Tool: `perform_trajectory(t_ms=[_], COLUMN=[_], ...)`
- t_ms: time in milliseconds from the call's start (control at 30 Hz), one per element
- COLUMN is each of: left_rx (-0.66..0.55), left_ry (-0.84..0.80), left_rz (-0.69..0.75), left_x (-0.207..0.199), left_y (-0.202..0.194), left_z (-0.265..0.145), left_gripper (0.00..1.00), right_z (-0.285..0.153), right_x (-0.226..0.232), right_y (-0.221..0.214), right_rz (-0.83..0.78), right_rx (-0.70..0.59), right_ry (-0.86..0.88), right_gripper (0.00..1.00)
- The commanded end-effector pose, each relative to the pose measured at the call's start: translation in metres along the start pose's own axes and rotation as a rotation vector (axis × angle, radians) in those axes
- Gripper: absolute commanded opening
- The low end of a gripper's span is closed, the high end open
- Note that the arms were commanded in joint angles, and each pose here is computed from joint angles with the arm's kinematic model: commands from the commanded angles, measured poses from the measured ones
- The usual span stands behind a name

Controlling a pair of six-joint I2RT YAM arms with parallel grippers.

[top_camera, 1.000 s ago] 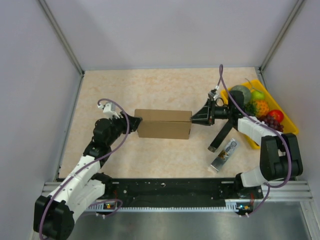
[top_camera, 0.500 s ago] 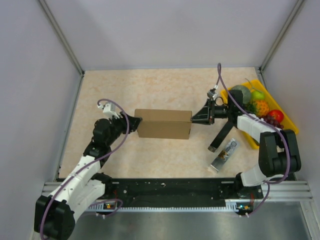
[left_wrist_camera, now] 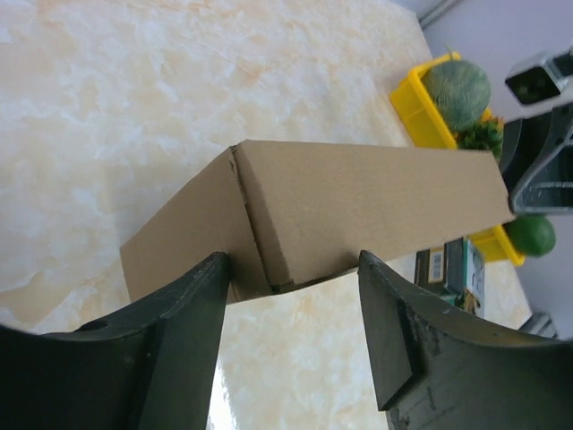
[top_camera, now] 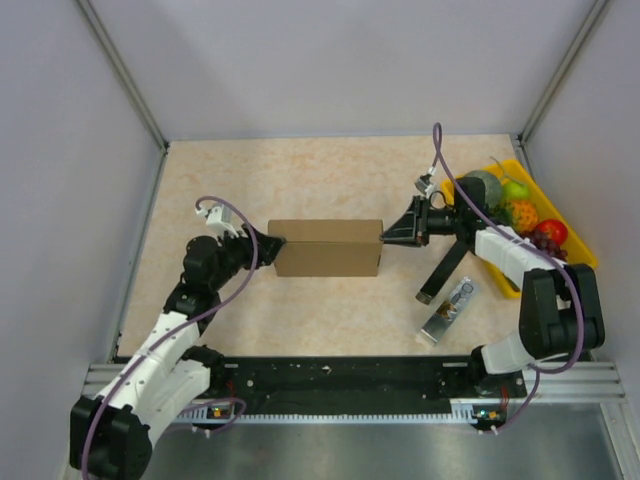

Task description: Fold the paper box

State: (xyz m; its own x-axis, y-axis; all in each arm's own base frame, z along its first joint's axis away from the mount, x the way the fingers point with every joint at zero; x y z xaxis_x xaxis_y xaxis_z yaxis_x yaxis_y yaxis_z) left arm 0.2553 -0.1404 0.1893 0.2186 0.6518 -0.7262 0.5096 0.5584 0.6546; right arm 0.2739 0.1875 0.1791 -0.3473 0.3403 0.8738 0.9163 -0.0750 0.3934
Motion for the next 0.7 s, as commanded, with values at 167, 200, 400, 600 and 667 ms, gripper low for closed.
perform_trajectory(t_ms=[167,200,400,600,667], left_rx=[0.333,0.325,0.305,0.221,0.209], left_ry=[-0.062,-0.060,-0.102,-0.153,-0.161], left_rz=[0.017,0.021,-0.053,-0.142,-0.161], left_x=[-0.040,-0.040,-0.035,-0.025,-0.027], left_y=[-0.014,-0.011,0.000,0.014,0.020], left_z=[-0.050,-0.051,-0.054,-0.058,-0.059], left_gripper=[0.86,0.87,0.89,0.89,0.89], right_z=[0.022,0.023,0.022,0.022,0.021], right_x=[-0.052,-0.050,-0.046,-0.038,-0.031], right_y=[-0.009,-0.009,-0.006,0.001,0.003], right_rz=[-0.014,-0.014,-0.024,-0.043,-0.043], right_rx=[0.058,0.062,0.060,0.057,0.057], right_ry=[-0.236,-0.227,-0.220,-0.193,-0.178], right_gripper=[0.02,0.03,0.04,0.11,0.17])
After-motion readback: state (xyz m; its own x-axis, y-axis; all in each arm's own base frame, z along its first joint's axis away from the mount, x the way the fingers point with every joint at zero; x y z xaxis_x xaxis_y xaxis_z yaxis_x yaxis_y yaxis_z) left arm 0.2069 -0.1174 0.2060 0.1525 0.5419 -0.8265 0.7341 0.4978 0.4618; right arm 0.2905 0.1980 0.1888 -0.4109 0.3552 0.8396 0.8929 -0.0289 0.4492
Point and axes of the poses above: each gripper's point midway between its finger pads, its own z axis out along the fingers, its own x axis along the line the jaws close on, y = z × x, the point moved 3 cm from there along -z, back along the fingers, and after that the axes turned 8 degrees about -z, right-handed, at the moved point
